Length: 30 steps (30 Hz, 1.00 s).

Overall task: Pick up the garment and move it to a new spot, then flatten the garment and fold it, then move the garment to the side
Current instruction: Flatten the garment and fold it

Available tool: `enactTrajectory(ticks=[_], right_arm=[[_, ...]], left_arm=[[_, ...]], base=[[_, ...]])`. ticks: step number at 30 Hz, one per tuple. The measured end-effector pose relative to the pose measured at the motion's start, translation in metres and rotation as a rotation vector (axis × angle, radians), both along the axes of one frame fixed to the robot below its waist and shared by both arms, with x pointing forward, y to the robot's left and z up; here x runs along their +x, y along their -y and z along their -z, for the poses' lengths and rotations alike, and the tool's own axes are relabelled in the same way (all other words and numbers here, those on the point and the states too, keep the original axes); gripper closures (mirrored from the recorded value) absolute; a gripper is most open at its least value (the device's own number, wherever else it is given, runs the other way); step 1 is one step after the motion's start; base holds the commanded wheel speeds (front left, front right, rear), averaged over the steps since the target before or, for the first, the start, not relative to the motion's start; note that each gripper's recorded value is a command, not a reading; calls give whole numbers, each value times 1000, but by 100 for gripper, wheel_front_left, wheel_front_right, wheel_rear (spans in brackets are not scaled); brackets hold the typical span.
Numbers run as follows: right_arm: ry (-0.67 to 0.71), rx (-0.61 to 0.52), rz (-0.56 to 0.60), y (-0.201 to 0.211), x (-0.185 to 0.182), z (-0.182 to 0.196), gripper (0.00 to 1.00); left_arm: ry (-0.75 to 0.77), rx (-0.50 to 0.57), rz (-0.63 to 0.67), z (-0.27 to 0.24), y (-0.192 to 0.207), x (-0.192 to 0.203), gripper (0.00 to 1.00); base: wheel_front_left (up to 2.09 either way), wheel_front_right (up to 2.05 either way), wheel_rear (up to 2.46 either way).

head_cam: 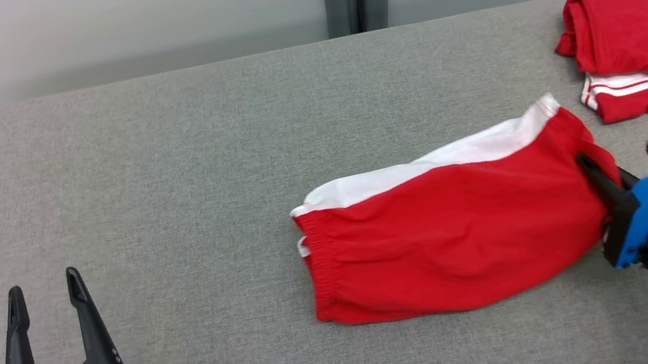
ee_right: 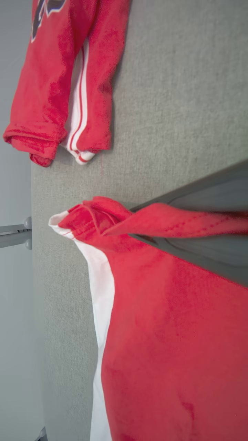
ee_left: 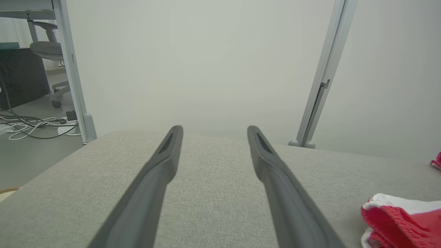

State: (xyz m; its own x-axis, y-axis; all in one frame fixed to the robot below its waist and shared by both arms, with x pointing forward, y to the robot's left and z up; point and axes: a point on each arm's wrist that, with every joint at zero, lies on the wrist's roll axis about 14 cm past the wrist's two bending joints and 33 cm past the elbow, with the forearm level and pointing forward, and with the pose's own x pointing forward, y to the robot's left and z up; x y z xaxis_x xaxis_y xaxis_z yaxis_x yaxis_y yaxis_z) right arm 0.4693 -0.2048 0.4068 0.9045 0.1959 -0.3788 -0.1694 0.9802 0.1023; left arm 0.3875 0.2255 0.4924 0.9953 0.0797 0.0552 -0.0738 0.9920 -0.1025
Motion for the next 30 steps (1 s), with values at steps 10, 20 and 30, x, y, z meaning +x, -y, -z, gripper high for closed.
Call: enactTrajectory(ticks=[10,20,30], right_arm=[[14,30,106,28,-18,-1,100],[175,154,19,-28,-3,-48,100],[268,263,-145,-106,-11,-79,100]], left_arm=[[10,-3,24,-3,8,1,0],[18,-3,28,-7,10,-7,0],[22,-8,32,-9,11,-9,0]], base=[[0,0,0],[0,0,0],[0,0,0]])
